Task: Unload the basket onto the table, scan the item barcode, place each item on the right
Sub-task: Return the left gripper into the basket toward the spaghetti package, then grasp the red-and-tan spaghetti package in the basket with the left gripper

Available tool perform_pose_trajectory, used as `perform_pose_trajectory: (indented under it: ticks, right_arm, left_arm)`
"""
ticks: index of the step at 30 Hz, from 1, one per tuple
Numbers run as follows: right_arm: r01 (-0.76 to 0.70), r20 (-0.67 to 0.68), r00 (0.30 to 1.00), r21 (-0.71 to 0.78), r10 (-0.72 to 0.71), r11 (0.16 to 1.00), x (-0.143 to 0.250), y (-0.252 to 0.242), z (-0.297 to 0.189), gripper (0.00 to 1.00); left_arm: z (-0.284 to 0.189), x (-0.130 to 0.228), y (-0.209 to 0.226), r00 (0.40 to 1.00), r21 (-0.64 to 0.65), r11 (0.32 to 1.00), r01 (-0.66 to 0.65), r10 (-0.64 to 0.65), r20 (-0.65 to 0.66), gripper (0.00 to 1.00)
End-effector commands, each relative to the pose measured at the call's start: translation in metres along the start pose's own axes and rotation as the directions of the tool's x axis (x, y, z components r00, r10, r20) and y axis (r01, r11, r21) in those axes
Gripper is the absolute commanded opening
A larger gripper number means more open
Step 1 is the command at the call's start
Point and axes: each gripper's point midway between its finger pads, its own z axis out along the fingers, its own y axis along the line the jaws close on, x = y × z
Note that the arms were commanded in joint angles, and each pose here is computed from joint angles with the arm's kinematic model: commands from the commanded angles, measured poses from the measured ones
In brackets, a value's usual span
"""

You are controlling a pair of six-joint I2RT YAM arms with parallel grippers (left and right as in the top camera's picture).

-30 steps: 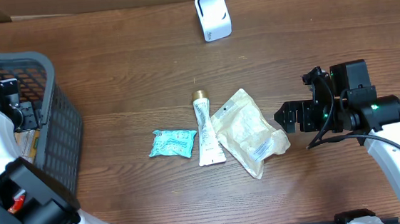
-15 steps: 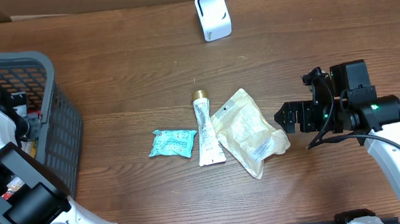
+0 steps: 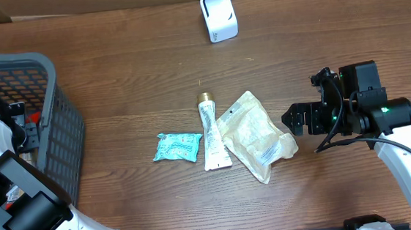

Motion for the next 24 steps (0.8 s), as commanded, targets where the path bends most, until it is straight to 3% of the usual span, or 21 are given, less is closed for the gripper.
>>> perform_pose_trajectory:
  ticks: [1, 8, 14, 24]
  right_arm:
    - [0.012, 0.023, 1.000, -0.007, -0.011, 1.000, -0.008, 0.005, -0.004, 1.00]
    - [0.011, 0.024, 1.000, -0.007, -0.011, 1.000, -0.008, 0.005, -0.004, 1.00]
    - [0.012, 0.024, 1.000, -0.007, -0.012, 1.000, -0.008, 0.005, -0.004, 1.00]
    - [0.009, 0.017, 1.000, -0.006, -0.009, 1.000, -0.006, 0.004, -0.004, 1.00]
  left_arm:
    - [0.021, 0.031, -0.028, 0.992, 0.096, 0.995, 0.029, -0.018, -0.122, 0.04]
    - [0.000, 0.025, -0.024, 0.986, 0.089, 0.986, 0.139, -0.130, -0.101, 0.04]
    - [-0.079, -0.007, 0.003, 0.966, 0.053, 0.971, 0.233, -0.237, 0.105, 0.04]
    - [-0.197, -0.016, 0.015, 0.884, 0.063, 0.960, 0.273, -0.276, 0.378, 0.04]
